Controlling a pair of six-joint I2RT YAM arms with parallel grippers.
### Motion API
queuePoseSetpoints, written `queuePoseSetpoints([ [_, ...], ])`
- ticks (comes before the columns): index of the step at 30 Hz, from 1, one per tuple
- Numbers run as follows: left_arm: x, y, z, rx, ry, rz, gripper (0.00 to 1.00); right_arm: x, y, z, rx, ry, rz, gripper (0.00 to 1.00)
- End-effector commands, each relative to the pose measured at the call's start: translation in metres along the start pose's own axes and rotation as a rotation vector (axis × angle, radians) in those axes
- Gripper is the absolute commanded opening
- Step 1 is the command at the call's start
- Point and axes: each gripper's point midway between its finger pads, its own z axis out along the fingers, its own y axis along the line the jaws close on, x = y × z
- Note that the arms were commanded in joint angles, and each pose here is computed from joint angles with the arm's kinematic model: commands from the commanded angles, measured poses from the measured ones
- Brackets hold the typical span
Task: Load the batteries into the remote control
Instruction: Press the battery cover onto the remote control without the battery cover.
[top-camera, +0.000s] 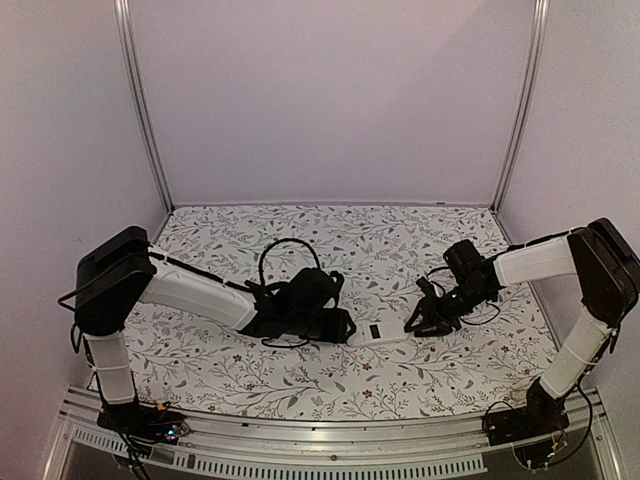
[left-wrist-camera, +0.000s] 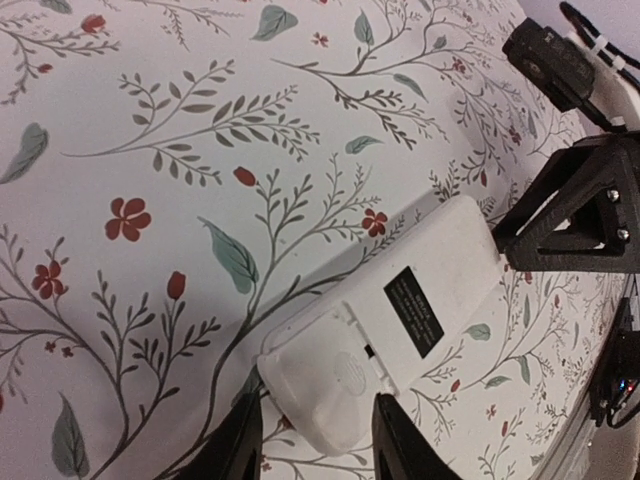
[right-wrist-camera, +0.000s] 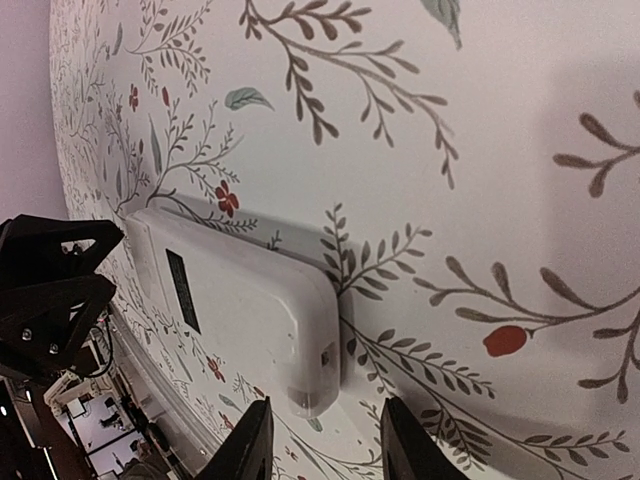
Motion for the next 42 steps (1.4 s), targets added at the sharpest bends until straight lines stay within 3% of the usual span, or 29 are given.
queuePoseSetpoints([
  [1,0.011,0.003,0.006,-0.032,0.033,0.013,0.38,-0.002,0.000,0.003,-0.019,0.000,0.008,0.37],
  [25,0.021,0.005,0.019,-0.066,0.093,0.029,0.30,-0.003,0.004,0.009,-0.065,0.008,0.020,0.32],
  [42,0.034,0.003,0.028,-0.060,0.162,0.044,0.26,0.002,0.009,0.017,-0.086,0.037,0.011,0.21],
])
